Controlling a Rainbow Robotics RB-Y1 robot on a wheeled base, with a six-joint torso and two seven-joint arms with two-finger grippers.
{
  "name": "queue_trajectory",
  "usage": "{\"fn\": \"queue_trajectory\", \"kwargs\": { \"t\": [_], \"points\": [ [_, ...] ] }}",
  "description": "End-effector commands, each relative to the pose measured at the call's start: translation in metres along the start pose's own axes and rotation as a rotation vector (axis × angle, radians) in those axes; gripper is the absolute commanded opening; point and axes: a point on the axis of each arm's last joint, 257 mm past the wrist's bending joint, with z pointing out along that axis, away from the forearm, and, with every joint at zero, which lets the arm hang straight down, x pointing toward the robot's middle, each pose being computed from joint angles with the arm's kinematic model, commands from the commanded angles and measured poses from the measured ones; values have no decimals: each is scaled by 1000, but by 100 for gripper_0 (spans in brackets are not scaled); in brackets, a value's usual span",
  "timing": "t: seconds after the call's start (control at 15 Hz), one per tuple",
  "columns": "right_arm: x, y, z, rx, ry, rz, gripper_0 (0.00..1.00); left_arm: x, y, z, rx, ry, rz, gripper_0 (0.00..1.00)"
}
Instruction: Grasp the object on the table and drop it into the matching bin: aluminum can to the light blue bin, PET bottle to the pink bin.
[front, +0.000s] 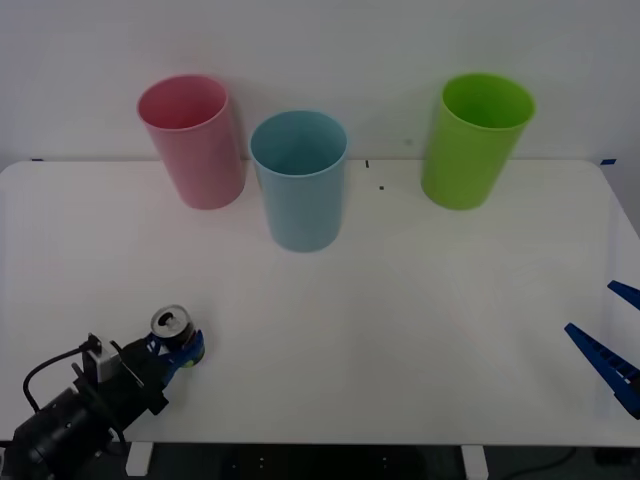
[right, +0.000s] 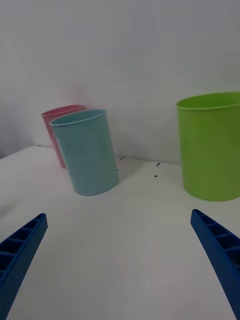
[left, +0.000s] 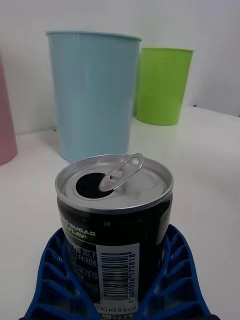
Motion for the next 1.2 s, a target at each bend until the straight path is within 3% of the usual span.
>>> {"fn": "queue_trajectory", "kwargs": {
  "t": [0.07, 0.33, 0.4, 0.67, 0.93, 1.2],
  "points": [
    [0, 0, 0, 0, 0, 0, 100, -22, 4, 3, -6, -53, -4, 0],
    [0, 0, 0, 0, 0, 0, 100, -57, 11, 7, -10, -126, -5, 0],
    [0, 0, 0, 0, 0, 0, 100, -68, 12, 9, -9, -140, -24, 0],
    [0, 0, 0, 0, 0, 0, 100, -115, 8, 26, 39, -176, -59, 0],
    [0, 0, 0, 0, 0, 0, 100, -171, 5, 43, 84, -250, -100, 0],
    [0, 0, 0, 0, 0, 0, 100, -213, 21, 44, 22, -302, -129, 0]
  ]
}}
